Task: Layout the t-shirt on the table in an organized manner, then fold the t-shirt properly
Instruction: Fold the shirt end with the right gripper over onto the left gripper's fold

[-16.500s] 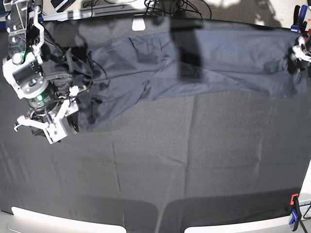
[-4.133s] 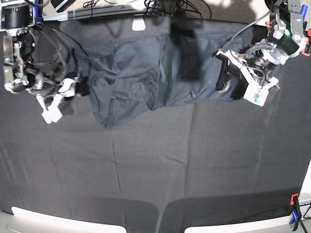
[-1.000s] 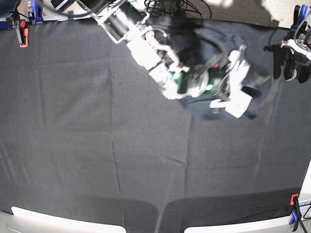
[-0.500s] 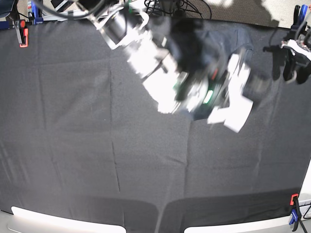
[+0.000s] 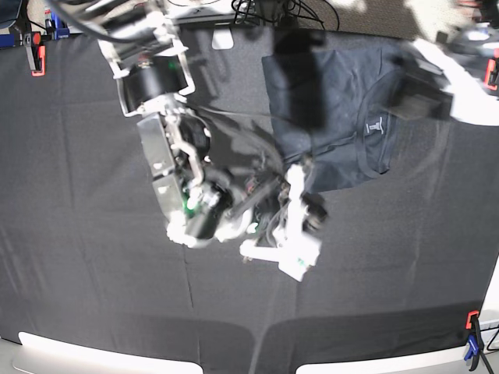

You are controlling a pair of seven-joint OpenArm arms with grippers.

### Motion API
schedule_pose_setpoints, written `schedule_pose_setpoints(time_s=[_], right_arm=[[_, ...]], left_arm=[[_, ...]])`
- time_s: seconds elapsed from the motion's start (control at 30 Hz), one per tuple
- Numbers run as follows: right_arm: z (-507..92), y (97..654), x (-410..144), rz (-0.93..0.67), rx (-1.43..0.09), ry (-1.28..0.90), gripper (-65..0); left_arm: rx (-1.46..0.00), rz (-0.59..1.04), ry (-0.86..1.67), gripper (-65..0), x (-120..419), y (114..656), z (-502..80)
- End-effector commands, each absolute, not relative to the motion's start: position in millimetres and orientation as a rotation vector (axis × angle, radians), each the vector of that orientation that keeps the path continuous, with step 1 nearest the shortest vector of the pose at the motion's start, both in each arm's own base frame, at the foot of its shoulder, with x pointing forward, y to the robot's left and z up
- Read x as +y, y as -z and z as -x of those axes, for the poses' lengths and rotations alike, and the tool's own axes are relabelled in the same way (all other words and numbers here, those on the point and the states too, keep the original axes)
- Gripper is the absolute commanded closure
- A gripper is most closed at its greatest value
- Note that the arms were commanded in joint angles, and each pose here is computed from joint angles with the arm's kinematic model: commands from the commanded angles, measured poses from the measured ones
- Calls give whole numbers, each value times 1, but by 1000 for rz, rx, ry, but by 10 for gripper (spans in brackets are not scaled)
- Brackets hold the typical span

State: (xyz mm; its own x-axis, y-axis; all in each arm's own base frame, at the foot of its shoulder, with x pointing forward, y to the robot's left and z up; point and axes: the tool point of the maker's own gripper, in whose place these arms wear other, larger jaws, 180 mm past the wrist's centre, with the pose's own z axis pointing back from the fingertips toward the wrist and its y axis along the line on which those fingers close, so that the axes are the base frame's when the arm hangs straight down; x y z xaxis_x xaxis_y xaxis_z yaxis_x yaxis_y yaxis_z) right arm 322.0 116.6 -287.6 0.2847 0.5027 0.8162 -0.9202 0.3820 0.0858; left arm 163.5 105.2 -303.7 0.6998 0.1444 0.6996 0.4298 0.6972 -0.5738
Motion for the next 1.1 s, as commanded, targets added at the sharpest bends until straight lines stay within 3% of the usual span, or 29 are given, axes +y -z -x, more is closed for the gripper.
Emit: schedule_pose_setpoints(time_s=[0.0,0.1,0.27,0.5,0.67,0.8,1.07], right_arm=[[-322,272,128,-651,-839,-1082,0],[-310,301,133,-575,-759,-1167,0],[-308,351,123,-479,-634,-1192,0],[-323,374,106,-449,-610,-1119,0],[-336,367,101,-459,-648,-1070,0],[-357,356,84,-458,-688,-980,0],[-354,372,46,-435,-608,-933,0]], left_arm=[[-791,840,221,0,94,299,-160],[-696,902,296,0,65,308,-145],[-632,788,358,0,52,344,-141],[-560,693,267,0,69,409,-140],[-546,681,250,0,75,426,-159],[-563,558,303,0,93,439,-176],[-607,286,273,0,157,450,-211]])
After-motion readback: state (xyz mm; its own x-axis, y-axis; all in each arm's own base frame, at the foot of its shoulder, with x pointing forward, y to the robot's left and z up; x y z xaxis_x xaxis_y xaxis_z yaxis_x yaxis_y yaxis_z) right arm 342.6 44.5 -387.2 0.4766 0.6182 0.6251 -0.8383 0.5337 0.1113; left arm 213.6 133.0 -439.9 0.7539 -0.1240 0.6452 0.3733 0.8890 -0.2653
